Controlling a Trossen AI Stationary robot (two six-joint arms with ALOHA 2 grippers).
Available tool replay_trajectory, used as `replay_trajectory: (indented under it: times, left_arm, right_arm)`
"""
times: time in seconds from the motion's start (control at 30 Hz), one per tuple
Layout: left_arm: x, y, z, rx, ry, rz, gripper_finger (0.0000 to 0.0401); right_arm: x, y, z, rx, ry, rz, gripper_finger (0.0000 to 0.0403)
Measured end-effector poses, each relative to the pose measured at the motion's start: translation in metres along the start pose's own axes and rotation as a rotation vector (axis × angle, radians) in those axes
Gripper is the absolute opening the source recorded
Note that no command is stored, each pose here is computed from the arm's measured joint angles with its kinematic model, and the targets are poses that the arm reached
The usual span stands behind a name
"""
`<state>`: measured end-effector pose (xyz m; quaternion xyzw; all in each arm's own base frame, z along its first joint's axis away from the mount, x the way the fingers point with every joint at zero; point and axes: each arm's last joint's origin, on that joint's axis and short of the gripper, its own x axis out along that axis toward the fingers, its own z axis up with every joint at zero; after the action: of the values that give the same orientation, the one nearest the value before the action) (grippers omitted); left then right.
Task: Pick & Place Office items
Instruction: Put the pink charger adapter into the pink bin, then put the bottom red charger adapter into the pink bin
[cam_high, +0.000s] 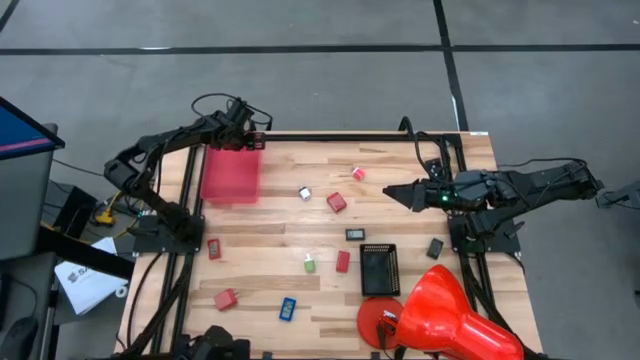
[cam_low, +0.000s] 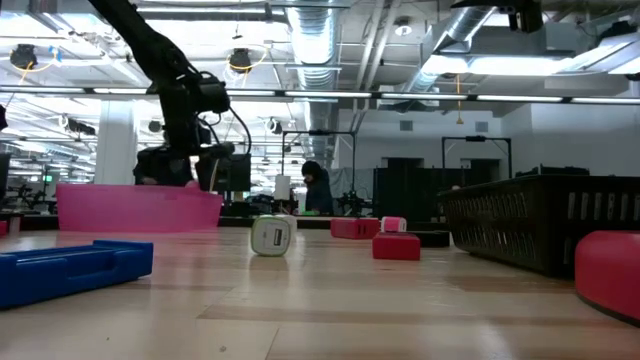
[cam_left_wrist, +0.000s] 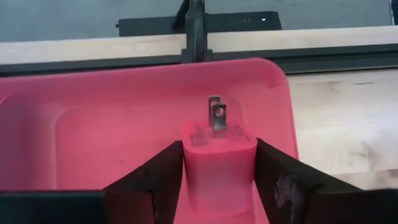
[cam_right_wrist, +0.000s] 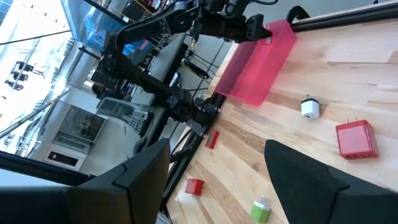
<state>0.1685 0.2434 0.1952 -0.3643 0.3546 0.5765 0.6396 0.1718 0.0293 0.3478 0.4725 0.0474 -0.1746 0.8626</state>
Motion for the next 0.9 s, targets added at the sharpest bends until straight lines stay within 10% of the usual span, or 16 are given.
replay_trajectory:
  times: [0.4,0.9]
  left_arm:
    - [-0.021,0.001,0.007,0.039,-0.095,-0.051,0.0228]
    - [-0.137,-0.024,-0.052,0.508,-0.052,-0.628,0.0237]
  right_arm:
    - [0.000,0.000,0.000,0.000,0.000,0.000,0.0256]
    - [0.000,0.000,0.001,-0.031,-0.026,-0.008,0.0256]
